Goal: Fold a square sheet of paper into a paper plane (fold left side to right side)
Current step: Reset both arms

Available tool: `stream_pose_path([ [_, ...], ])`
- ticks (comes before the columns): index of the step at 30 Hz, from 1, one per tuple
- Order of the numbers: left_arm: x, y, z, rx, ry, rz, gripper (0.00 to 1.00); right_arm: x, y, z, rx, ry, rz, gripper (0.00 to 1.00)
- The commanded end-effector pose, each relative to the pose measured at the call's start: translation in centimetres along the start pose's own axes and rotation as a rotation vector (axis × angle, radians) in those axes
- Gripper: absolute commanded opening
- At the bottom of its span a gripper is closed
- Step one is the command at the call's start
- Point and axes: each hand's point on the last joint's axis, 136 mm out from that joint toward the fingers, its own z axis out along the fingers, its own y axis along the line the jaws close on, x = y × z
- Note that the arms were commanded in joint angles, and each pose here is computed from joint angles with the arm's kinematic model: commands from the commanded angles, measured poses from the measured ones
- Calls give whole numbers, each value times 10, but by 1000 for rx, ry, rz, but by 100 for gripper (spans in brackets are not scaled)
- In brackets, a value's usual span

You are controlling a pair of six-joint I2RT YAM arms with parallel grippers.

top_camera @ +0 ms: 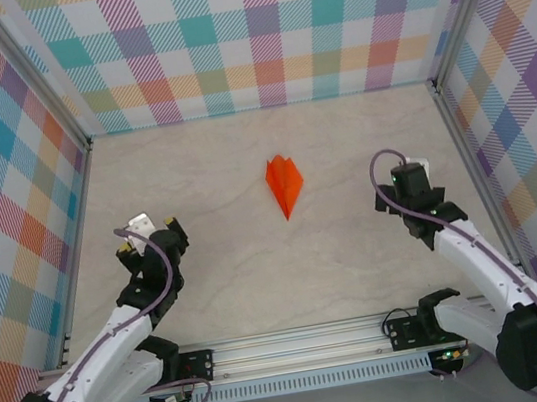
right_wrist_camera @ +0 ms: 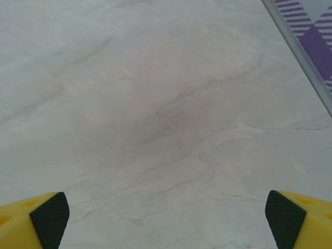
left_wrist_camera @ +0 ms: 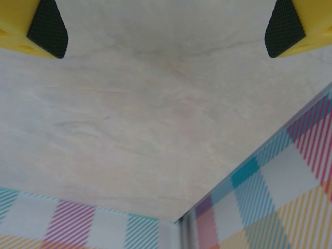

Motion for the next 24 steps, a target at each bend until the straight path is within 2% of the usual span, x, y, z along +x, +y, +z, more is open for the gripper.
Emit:
stream_pose_path([
  [1,-10,2,17,-10,-28,-4,100,-21,-7,15,-15,-201,32,100],
  [6,6,-2,42,-7,-46,46,100,-19,3,41,-103,-240,16,100],
  [10,12,-23,62,86,-48,60,100,-37,23,53,-186,-307,-57,100],
  [13,7,-37,73,151,-91,45,100,-50,34,62,-224,-341,-90,100],
  [16,12,-50,81,220,-98,78,99,-49,45,70,-295,-283,-113,100],
  [18,23,-57,87,266,-114,83,100,-47,52,68,-338,-287,-129,100],
  [20,32,-66,90,310,-107,112,98,-46,57,63,-379,-300,-139,100],
  [24,35,-71,100,297,-30,138,98,-50,64,60,-429,-328,-127,100],
])
